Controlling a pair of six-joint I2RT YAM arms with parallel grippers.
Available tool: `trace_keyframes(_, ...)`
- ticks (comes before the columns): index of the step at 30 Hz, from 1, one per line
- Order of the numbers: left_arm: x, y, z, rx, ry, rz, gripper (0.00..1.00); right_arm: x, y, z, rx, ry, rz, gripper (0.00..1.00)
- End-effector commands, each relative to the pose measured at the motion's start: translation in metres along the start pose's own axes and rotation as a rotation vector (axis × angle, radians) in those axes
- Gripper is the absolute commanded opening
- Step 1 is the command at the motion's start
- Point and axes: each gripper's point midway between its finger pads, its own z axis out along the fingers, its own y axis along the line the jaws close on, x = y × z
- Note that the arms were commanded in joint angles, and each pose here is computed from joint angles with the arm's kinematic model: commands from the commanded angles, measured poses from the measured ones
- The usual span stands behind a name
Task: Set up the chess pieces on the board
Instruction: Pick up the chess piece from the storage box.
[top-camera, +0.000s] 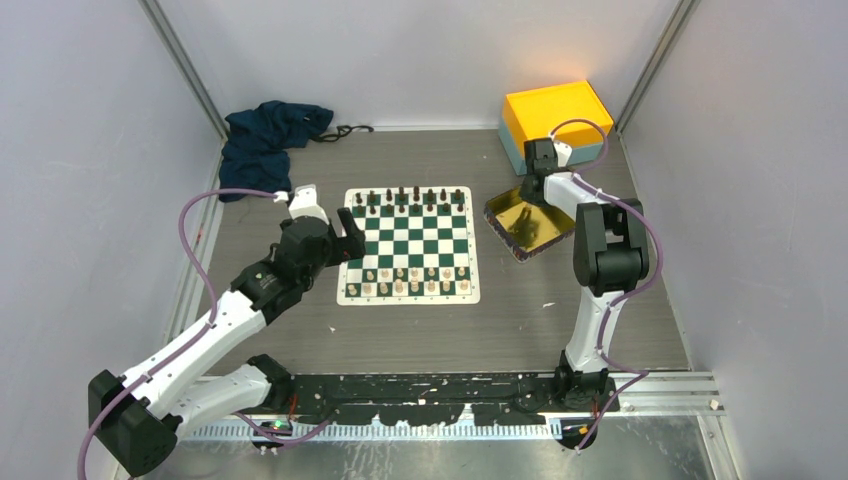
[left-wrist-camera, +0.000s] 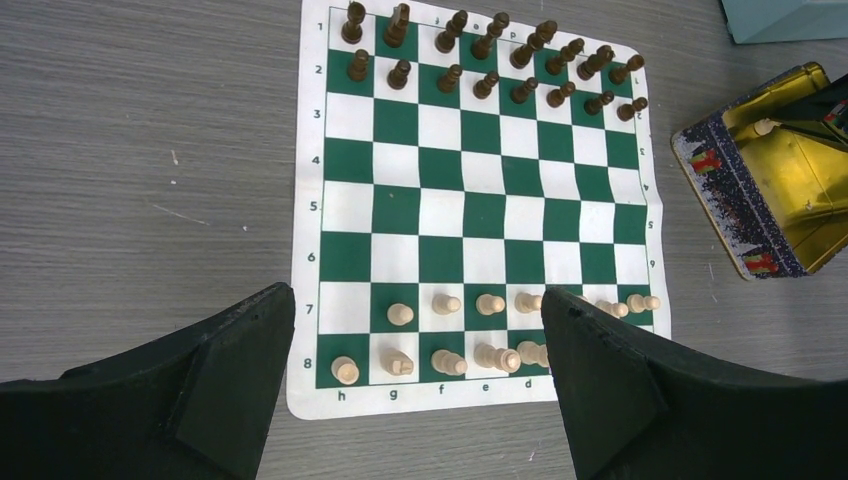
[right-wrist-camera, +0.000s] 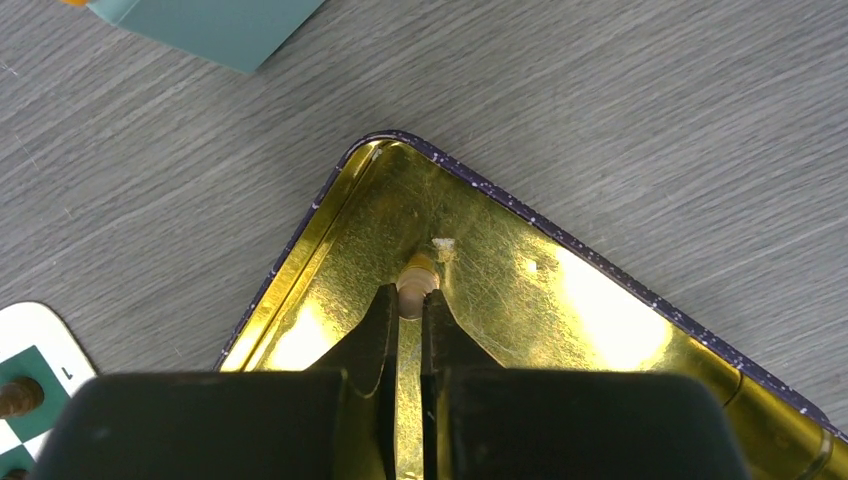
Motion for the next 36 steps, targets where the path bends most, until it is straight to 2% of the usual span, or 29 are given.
trace_keyframes(1,-0.01,0.0,-0.003,-0.001,-0.04,-0.005,0.94,-0.011,0.0,-0.005,-0.013,-0.039,0.027,0.01)
trace_keyframes(10,-0.013,0.007,-0.007,-0.029,-0.051,0.004,0.94,-0.021,-0.002,-0.032,-0.044,-0.077,0.047,0.01)
trace_keyframes(20,-0.006,0.018,-0.013,-0.057,-0.047,-0.004,0.94,-0.027,0.02,-0.105,-0.133,-0.154,-0.002,0.01)
trace_keyframes(27,-0.009,0.026,-0.028,-0.065,-0.062,-0.033,0.93,-0.002,0.081,-0.169,-0.256,-0.179,-0.137,0.01)
trace_keyframes(36,-0.022,0.035,-0.051,-0.056,-0.12,-0.082,0.92,0.071,0.176,-0.218,-0.416,-0.143,-0.33,0.01)
